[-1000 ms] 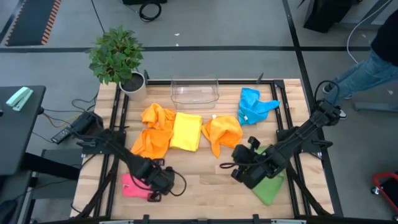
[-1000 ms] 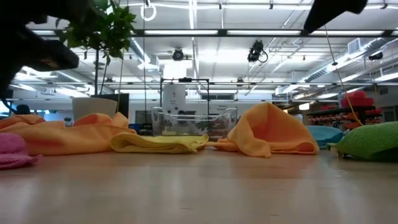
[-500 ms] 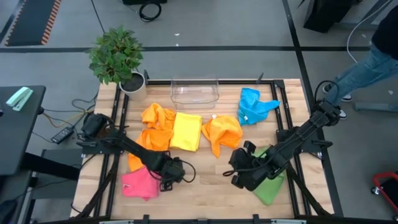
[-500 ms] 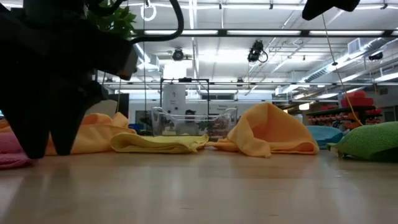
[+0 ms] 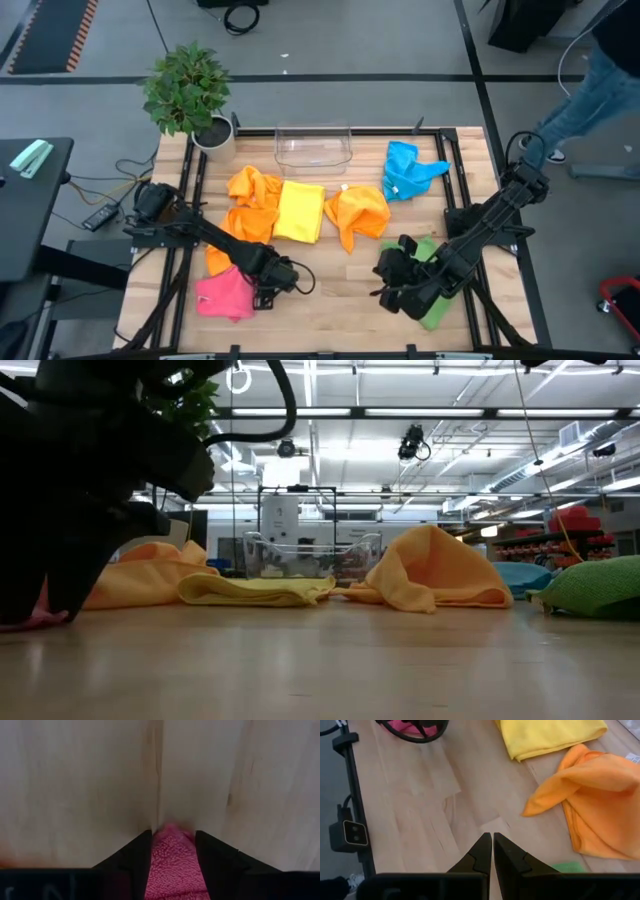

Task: Fold microfiber towels
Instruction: Fold the pink microfiber cloth

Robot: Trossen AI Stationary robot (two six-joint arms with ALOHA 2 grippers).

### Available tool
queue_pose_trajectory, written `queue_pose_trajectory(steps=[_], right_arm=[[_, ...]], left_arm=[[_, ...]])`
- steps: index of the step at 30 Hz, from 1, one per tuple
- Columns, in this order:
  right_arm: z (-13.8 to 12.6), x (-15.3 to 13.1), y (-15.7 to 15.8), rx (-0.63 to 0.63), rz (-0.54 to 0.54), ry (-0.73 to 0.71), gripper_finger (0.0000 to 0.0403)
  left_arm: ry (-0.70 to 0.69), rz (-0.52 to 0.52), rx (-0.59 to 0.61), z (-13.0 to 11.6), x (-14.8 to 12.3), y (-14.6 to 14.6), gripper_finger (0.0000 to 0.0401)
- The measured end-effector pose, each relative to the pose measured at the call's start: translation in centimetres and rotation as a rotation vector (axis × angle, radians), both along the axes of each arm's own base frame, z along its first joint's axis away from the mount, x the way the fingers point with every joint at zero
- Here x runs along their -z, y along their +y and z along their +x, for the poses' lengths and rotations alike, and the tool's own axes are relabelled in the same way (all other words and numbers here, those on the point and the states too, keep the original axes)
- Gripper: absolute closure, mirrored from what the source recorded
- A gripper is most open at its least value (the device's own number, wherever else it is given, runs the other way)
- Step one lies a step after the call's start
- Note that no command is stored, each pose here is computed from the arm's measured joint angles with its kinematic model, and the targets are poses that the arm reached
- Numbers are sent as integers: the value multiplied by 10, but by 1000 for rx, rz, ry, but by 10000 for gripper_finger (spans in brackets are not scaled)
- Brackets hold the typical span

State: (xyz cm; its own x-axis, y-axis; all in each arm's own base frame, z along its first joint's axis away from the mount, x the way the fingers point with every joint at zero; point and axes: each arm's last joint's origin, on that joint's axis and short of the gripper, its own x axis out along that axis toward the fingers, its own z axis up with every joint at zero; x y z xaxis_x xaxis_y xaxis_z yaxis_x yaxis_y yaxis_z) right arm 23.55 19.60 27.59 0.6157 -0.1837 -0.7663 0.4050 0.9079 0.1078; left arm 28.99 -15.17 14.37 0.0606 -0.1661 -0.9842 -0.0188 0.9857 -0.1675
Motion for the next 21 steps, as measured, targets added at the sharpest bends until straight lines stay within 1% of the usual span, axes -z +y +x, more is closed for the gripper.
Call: queue_pose_trajectory(steps=[3,4,6,7,9,11,13,16,17,21], right_arm=[[-1,0,0,7,-4,-8,377],[-1,0,0,7,-5,-8,377],[-1,0,0,8,-8,-5,377],[-1,0,0,8,-11,-1,377],[0,0,-2,13,-14,3,377],[0,1,-3,16,-18,7,377],[1,1,-4,22,-19,6,377],[4,1,-8,29,-25,8,377],[5,1,-9,33,-26,8,377],[10,1,-15,42,-37,11,377]], left_arm=[[-6,-7,-3,1,0,1,282],[-7,-8,-3,1,-1,1,303],[-9,-13,-10,1,-3,1,361],[-11,-14,-12,2,-5,1,380],[-39,-27,-9,4,-14,-1,387],[-90,-49,-5,9,-29,-3,392],[-161,-72,-2,15,-50,-6,393],[-300,-89,38,23,-87,-9,395],[-347,-80,43,24,-100,-10,395],[-526,-13,1,30,-147,-3,396]])
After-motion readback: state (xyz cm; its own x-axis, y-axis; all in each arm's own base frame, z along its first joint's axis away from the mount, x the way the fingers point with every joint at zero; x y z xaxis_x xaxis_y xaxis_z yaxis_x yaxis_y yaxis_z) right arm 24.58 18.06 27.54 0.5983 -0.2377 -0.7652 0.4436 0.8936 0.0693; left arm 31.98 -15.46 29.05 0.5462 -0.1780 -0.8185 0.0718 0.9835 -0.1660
